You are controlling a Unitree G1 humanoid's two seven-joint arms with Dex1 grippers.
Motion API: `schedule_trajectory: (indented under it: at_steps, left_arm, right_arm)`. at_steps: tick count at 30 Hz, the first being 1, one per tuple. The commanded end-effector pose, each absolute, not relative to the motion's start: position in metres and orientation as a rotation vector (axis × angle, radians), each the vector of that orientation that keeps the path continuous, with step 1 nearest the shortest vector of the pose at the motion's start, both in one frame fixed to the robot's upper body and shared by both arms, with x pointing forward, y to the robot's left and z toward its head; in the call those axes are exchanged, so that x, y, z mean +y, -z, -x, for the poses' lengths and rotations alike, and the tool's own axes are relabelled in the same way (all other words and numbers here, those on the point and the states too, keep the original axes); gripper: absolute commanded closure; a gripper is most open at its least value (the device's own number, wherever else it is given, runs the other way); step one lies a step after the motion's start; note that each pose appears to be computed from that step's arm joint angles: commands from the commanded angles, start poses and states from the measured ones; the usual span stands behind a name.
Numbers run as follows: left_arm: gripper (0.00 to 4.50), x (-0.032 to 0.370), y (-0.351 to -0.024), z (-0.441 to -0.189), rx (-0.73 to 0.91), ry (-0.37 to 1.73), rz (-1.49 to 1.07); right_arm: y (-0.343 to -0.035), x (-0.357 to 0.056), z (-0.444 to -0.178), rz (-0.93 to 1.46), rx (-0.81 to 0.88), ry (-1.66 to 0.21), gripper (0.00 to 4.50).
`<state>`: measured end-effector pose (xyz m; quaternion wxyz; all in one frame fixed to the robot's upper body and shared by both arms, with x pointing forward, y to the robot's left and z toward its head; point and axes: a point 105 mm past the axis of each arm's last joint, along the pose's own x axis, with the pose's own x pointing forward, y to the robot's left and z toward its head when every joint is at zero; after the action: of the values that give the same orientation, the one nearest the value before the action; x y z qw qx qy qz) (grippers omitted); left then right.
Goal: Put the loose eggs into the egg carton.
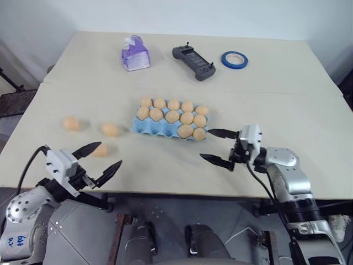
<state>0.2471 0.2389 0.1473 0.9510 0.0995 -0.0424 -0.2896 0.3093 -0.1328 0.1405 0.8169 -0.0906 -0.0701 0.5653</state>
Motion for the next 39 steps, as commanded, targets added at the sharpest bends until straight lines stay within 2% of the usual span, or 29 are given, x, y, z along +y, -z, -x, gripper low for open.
schedule_trajectory:
  at_steps: [1,6,12,17,21,28,31,34,36,39]
  left_arm:
    - [0.00,0.278,-0.144,-0.238,-0.078,0.388,-0.158]
    - [0.00,0.300,-0.132,-0.226,-0.072,0.182,-0.105]
    - [0.00,0.289,-0.126,-0.233,-0.063,0.168,-0.096]
    - [0.00,0.273,-0.127,-0.262,-0.066,0.180,-0.082]
    - [0.00,0.265,-0.114,-0.287,-0.015,0.174,-0.076]
    - [0.00,0.254,-0.091,-0.301,0.027,0.206,-0.050]
    - [0.60,0.250,-0.097,-0.305,-0.009,0.222,-0.051]
    - [1.61,0.249,-0.102,-0.305,-0.034,0.233,-0.065]
    - [2.18,0.245,-0.119,-0.303,-0.108,0.273,-0.085]
    - [2.40,0.218,-0.147,-0.302,-0.189,0.450,-0.155]
  right_arm:
    - [-0.149,-0.140,-0.295,0.188,-0.209,-1.252,0.01]
    - [-0.144,-0.128,-0.287,0.156,-0.251,-1.275,0.01]
    - [-0.139,-0.117,-0.284,0.144,-0.261,-1.285,0.01]
    - [-0.142,-0.112,-0.286,0.154,-0.263,-1.291,0.01]
    - [-0.144,-0.109,-0.286,0.152,-0.265,-1.296,0.01]
    - [-0.143,-0.108,-0.282,0.133,-0.262,-1.284,0.01]
    - [-0.143,-0.107,-0.279,0.121,-0.279,-1.277,0.00]
    - [-0.143,-0.107,-0.279,0.115,-0.282,-1.263,0.00]
    - [-0.141,-0.108,-0.279,0.111,-0.280,-1.244,0.00]
    - [-0.137,-0.111,-0.278,0.104,-0.273,-1.206,0.00]
